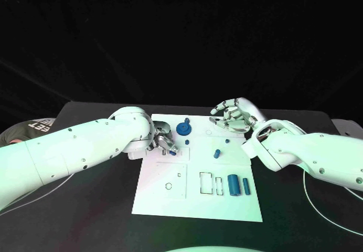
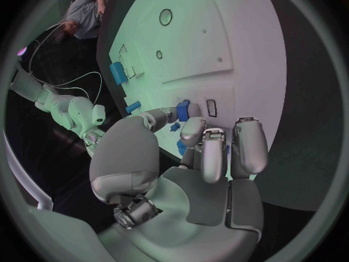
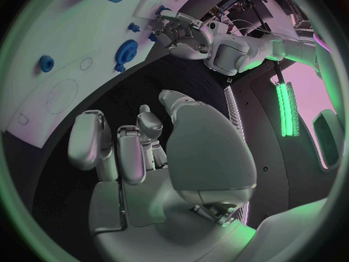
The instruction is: Assemble the parts on the task board
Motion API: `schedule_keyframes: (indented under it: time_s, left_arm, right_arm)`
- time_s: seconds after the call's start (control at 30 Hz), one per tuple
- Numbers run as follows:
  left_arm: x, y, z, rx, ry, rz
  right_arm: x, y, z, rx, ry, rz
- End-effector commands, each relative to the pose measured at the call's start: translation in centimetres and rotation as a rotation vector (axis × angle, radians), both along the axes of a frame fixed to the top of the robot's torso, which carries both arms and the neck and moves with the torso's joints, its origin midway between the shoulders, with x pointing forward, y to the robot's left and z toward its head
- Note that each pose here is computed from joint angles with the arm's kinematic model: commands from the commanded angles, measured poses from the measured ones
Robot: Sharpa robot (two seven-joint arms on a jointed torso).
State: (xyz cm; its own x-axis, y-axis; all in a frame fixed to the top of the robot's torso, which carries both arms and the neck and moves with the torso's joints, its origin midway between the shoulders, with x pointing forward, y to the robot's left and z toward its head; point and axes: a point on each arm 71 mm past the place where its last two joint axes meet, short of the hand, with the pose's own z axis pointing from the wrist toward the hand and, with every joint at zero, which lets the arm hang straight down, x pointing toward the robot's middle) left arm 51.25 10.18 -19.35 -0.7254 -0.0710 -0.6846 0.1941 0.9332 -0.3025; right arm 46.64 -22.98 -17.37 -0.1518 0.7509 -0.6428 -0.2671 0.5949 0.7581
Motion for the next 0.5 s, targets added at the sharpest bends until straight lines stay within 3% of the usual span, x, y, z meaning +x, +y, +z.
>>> schedule_keyframes:
  time_s: [0.03, 0.5]
  left_arm:
    - [-0.44, -0.08, -0.75, 0.032, 0.040, -0.023]
    - [-0.43, -0.10, -0.78, 0.039, 0.043, -0.028]
  right_arm:
    - [-0.05, 0.12, 0.01, -0.004, -0.005, 0.010]
    - [-0.08, 0.10, 0.02, -0.004, -0.006, 0.010]
